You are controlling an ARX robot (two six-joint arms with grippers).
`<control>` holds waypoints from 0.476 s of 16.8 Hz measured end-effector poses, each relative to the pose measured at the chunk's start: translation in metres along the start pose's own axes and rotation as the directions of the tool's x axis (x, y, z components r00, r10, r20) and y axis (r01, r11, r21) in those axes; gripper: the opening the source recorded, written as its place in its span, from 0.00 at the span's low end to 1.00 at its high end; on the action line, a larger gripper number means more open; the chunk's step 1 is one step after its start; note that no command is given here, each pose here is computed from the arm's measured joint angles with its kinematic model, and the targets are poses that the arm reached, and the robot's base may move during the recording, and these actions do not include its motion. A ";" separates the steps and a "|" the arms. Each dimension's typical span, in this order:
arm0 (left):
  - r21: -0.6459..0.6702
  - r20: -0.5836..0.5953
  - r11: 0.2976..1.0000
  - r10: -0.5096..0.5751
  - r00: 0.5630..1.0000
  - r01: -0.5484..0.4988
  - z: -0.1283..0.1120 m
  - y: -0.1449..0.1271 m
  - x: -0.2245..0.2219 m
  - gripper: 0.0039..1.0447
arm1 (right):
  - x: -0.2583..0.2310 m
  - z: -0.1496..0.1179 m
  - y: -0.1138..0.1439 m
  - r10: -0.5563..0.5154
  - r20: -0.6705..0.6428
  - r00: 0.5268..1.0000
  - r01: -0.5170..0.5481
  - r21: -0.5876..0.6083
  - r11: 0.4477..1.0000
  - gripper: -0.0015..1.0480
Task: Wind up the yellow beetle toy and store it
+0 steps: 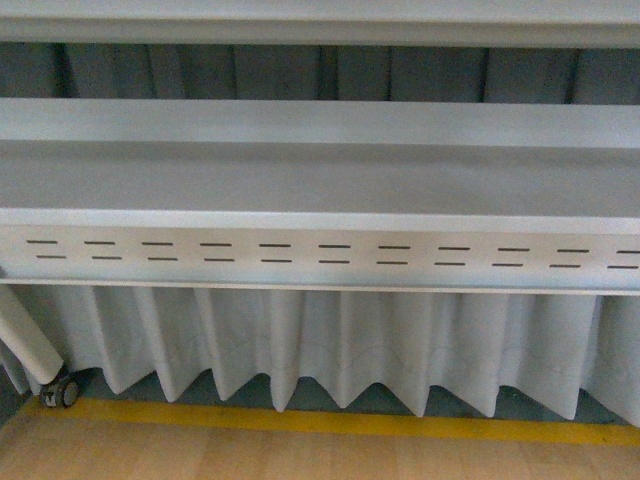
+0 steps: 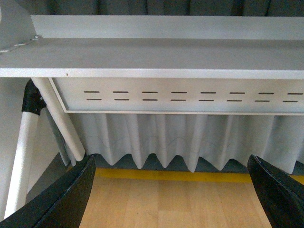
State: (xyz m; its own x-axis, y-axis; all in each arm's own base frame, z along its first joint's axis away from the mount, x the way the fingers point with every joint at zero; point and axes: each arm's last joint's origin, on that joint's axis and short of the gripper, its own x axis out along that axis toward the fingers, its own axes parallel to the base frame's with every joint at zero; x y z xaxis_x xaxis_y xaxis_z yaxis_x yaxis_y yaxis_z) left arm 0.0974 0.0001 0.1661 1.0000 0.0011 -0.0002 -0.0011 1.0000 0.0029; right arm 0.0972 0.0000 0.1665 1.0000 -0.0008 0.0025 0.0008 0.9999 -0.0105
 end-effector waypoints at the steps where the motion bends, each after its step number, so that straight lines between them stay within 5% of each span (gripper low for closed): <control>1: 0.000 0.000 1.000 0.000 1.000 0.000 0.000 0.000 0.000 0.94 | 0.000 0.000 0.000 0.000 0.000 1.000 0.000 0.000 1.000 0.94; 8: 0.000 0.000 1.000 0.000 1.000 0.000 0.000 0.000 0.000 0.94 | 0.000 0.000 0.000 0.000 0.000 1.000 0.000 0.000 1.000 0.94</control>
State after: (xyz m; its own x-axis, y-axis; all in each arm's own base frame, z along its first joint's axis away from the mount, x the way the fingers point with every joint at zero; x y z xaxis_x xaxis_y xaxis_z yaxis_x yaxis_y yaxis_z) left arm 0.0974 0.0001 0.1661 1.0000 0.0011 -0.0002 -0.0011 1.0000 0.0029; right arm 0.0972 0.0000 0.1665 1.0000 -0.0008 0.0025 0.0008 0.9999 -0.0105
